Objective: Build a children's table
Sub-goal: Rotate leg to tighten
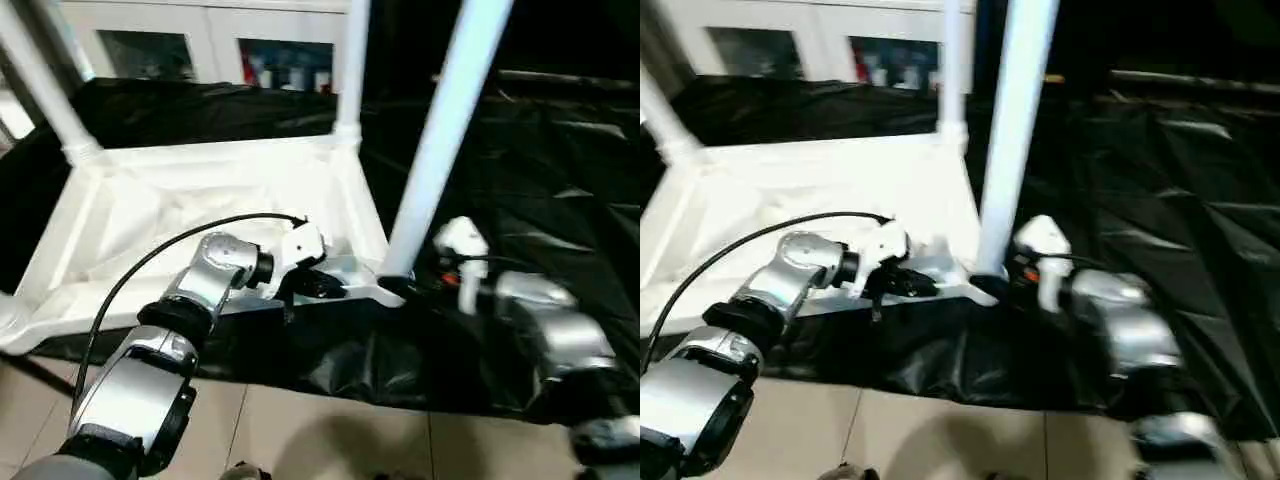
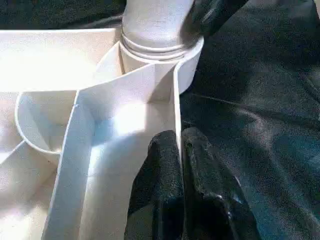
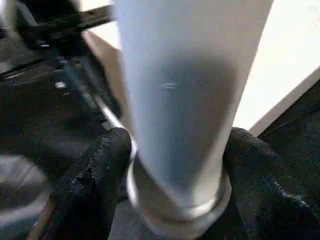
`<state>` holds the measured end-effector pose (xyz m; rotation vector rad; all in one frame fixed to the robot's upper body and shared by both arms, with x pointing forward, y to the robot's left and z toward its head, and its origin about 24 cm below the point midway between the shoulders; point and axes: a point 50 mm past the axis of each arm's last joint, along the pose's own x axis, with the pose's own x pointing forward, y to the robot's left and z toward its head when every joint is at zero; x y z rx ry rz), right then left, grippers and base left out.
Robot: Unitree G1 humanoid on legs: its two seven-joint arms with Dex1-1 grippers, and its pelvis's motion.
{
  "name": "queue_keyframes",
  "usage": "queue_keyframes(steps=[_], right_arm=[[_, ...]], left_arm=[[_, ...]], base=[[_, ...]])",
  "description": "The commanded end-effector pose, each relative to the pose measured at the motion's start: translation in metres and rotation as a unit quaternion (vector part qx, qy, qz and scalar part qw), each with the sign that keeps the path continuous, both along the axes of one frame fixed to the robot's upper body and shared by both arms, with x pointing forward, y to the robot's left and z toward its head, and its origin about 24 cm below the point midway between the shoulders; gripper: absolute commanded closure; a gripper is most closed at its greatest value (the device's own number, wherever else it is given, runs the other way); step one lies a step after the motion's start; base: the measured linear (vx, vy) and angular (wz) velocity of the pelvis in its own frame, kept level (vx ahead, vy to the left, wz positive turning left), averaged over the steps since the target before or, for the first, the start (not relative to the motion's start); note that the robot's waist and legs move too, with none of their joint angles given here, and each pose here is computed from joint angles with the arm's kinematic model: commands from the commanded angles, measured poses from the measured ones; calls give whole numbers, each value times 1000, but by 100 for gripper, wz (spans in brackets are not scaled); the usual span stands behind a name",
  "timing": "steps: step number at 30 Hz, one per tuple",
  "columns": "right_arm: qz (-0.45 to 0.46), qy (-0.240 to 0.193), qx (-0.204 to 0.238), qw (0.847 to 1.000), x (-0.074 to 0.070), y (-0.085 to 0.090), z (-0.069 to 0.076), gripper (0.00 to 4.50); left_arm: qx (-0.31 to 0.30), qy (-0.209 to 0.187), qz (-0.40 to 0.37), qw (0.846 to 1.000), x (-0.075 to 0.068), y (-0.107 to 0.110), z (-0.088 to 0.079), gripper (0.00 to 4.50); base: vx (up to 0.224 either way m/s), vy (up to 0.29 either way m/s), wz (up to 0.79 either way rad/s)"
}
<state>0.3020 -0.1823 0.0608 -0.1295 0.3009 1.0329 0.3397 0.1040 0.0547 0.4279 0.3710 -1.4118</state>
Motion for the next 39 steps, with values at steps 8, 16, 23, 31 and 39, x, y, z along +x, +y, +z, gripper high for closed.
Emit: queue_keyframes(steps=[8, 16, 23, 31, 39], right_arm=[[24, 31, -29, 999, -36, -48, 8, 140], [22, 22, 14, 999, -38, -40, 18, 140], [33, 25, 30, 999, -39, -23, 13, 130], [31, 25, 49, 998, -40, -1, 6, 130], [-3, 23, 32, 999, -47, -18, 8, 130]], left_arm=[[8, -29, 19, 999, 8, 1, 5, 450], [-38, -53, 43, 997, 13, -6, 14, 450], [-61, -62, 61, 994, 14, -7, 19, 394], [-60, -39, 53, 996, 7, -5, 14, 341], [-51, -28, 49, 997, 10, -18, 15, 272]], base=[[0, 0, 0], [0, 0, 0], [0, 0, 0], [0, 0, 0], [0, 0, 0]])
